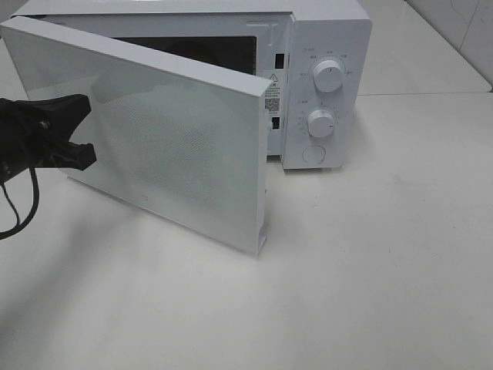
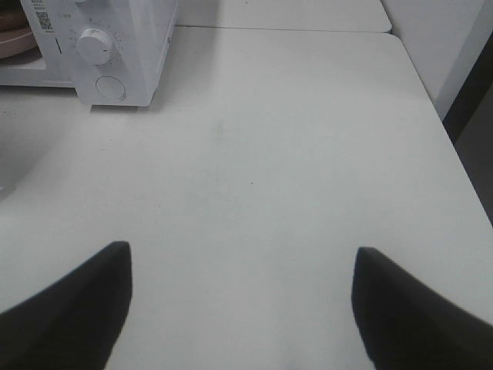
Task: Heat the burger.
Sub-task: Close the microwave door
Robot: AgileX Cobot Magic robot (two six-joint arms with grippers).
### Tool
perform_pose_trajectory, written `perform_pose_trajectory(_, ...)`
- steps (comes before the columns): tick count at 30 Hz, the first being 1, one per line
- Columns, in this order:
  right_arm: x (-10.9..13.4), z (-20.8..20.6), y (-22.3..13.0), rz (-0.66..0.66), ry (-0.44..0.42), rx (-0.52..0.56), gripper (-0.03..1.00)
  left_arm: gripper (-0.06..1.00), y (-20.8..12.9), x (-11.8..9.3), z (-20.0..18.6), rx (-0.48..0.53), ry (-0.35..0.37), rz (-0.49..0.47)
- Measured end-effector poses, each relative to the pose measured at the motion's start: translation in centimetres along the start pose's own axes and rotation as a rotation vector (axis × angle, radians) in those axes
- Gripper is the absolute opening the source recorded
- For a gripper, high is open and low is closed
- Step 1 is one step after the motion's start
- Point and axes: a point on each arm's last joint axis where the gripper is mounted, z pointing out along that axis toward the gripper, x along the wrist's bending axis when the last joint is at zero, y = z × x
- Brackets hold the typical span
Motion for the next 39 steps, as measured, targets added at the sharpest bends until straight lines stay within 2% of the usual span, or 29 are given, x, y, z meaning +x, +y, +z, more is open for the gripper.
perform_pose_trajectory(22, 0.0, 0.0, 0.0, 0.0, 0.0, 0.0, 0.76, 0.0, 0.7, -2.2, 5.9, 0.002, -0.054, 0.007)
perform_pose_trajectory(30, 0.0, 0.0, 0.0, 0.0, 0.0, 0.0, 0.76, 0.0, 0.7, -3.7, 8.5, 0.012, -0.064, -0.009)
perform_pose_trajectory(39, 0.0, 0.0, 0.0, 0.0, 0.0, 0.0, 0.76, 0.0, 0.6, -6.3, 10.9, 0.027, -0.149, 0.019)
